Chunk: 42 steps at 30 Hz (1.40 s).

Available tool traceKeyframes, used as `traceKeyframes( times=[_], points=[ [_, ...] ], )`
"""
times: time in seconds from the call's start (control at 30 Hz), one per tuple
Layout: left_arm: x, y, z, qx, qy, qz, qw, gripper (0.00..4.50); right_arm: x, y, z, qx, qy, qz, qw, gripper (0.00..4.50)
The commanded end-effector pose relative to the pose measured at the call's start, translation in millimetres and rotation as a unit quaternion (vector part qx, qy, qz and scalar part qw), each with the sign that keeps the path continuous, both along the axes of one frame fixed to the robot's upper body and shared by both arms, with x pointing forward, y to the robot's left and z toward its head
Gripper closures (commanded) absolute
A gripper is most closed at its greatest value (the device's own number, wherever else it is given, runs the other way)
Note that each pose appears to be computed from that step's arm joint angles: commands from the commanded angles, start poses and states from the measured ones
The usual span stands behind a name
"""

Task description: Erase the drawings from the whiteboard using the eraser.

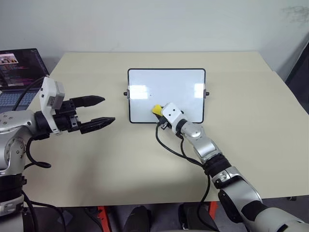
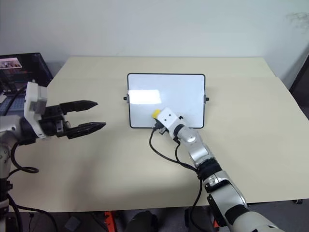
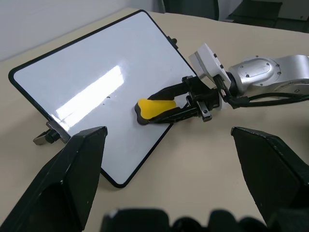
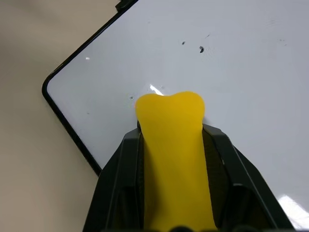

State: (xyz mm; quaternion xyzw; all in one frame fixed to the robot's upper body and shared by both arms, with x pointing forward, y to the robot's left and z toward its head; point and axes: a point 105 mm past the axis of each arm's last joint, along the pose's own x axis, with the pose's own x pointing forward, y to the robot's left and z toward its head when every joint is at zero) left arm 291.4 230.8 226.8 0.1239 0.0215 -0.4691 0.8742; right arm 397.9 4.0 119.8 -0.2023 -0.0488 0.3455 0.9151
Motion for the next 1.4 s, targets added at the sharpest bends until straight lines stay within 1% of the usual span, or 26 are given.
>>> traceKeyframes(
  times=[0.03,0.07,0.13,0.17,0.27,0.37,0.53,0.67,0.8,0.9,1.1,1.27,1.4],
  points=[
    [-1,1,15,0.007,-0.03,0.001,1.0,0.0,1,9,56,0.083,-0.06,0.011,0.995,3.23],
    [0,1,16,0.007,-0.03,0.0,1.0,0.0,2,12,70,0.099,-0.074,0.014,0.992,3.23],
    [1,2,16,0.007,-0.03,0.0,1.0,0.0,4,18,87,0.114,-0.093,0.013,0.989,3.23],
    [1,2,16,0.007,-0.03,0.0,1.0,0.0,6,21,91,0.116,-0.096,0.011,0.989,3.23],
    [1,2,16,0.008,-0.03,-0.001,1.0,0.0,11,29,96,0.115,-0.101,0.006,0.988,3.23],
    [1,3,16,0.008,-0.029,-0.001,1.0,0.0,15,38,95,0.102,-0.107,0.006,0.989,3.23],
    [-1,5,15,0.009,-0.028,0.0,1.0,0.0,24,46,75,0.054,-0.098,-0.002,0.994,3.23],
    [-3,7,15,0.01,-0.028,0.006,1.0,0.0,33,45,64,0.014,-0.083,-0.016,0.996,3.23],
    [-6,8,15,0.01,-0.03,0.011,0.999,0.0,35,44,55,-0.002,-0.067,-0.018,0.998,3.23],
    [-7,9,15,0.01,-0.032,0.015,0.999,0.0,33,44,48,-0.007,-0.062,-0.01,0.998,3.23],
    [-8,5,18,0.009,-0.036,0.019,0.999,0.0,21,48,22,-0.03,-0.042,0.023,0.998,3.23],
    [-8,5,20,0.01,-0.037,0.022,0.999,0.0,14,42,3,-0.045,-0.021,0.034,0.998,3.23],
    [-7,7,19,0.009,-0.037,0.022,0.999,0.0,11,34,-3,-0.045,-0.017,0.034,0.998,3.23]
  ],
)
